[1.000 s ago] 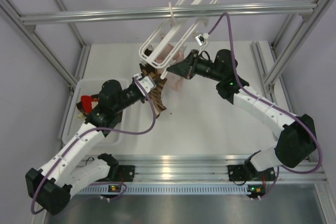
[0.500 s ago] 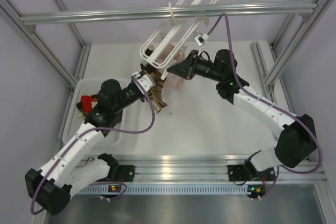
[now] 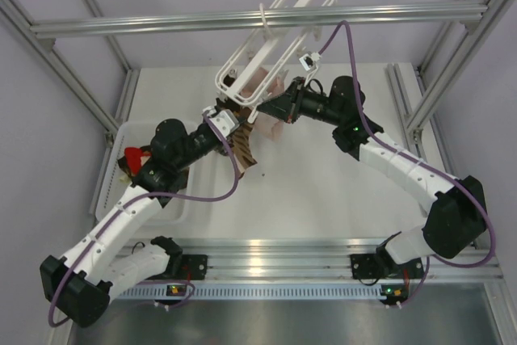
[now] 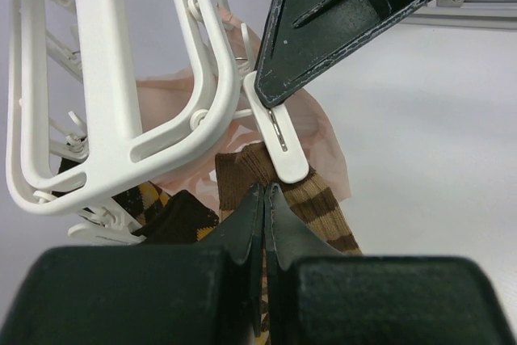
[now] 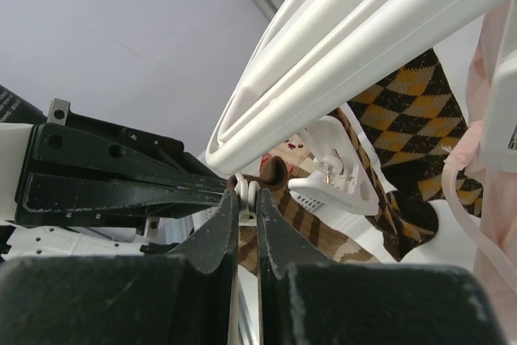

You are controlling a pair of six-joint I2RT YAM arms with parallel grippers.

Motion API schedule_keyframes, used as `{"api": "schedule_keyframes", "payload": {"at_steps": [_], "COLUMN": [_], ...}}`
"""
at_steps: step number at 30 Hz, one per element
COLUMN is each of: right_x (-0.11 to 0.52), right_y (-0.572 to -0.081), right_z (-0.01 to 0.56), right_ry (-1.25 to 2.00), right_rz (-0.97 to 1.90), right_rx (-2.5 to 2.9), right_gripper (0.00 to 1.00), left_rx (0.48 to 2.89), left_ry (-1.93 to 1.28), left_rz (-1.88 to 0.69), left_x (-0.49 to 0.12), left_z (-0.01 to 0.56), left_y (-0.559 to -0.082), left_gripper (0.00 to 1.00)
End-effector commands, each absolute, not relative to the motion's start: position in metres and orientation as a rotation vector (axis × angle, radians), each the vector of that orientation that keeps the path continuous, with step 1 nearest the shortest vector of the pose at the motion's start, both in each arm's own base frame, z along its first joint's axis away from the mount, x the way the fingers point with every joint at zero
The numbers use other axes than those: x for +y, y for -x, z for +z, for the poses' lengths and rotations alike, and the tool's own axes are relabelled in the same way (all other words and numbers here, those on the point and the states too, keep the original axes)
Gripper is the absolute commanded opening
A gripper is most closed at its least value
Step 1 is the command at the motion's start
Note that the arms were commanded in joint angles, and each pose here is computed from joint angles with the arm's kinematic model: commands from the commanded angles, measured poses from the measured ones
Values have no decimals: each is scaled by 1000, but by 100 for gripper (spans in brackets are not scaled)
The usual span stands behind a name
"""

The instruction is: Clip the socks to the hanger

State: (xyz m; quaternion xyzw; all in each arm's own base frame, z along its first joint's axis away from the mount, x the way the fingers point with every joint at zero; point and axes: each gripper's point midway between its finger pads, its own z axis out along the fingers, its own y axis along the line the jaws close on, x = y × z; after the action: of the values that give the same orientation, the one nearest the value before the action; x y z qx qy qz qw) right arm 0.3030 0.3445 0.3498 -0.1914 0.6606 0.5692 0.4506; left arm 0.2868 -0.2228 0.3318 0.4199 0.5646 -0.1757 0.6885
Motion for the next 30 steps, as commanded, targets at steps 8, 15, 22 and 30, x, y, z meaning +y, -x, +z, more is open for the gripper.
{"api": "schedule_keyframes", "payload": {"at_steps": [8, 15, 22, 30], "right_x": [343, 343, 344, 342], "right_y": [-304, -304, -303, -301], "right_z": [362, 361, 365, 370], "right_ry": [474, 471, 464, 454], "right_rz": [1416, 1424, 1442, 1456], "right_rx": [1605, 1612, 1602, 1598], "right_gripper": [0, 14, 29, 56], "left_rx": [1159, 1155, 1169, 1183], "left_ry": [-914, -894, -876, -855], "left_rz": [-430, -441, -431, -431], "left_x": [-230, -229, -227, -226], "left_z": [366, 371, 370, 370], "left_y": [-283, -281, -284, -286], "left_gripper": [0, 0, 0, 0]}}
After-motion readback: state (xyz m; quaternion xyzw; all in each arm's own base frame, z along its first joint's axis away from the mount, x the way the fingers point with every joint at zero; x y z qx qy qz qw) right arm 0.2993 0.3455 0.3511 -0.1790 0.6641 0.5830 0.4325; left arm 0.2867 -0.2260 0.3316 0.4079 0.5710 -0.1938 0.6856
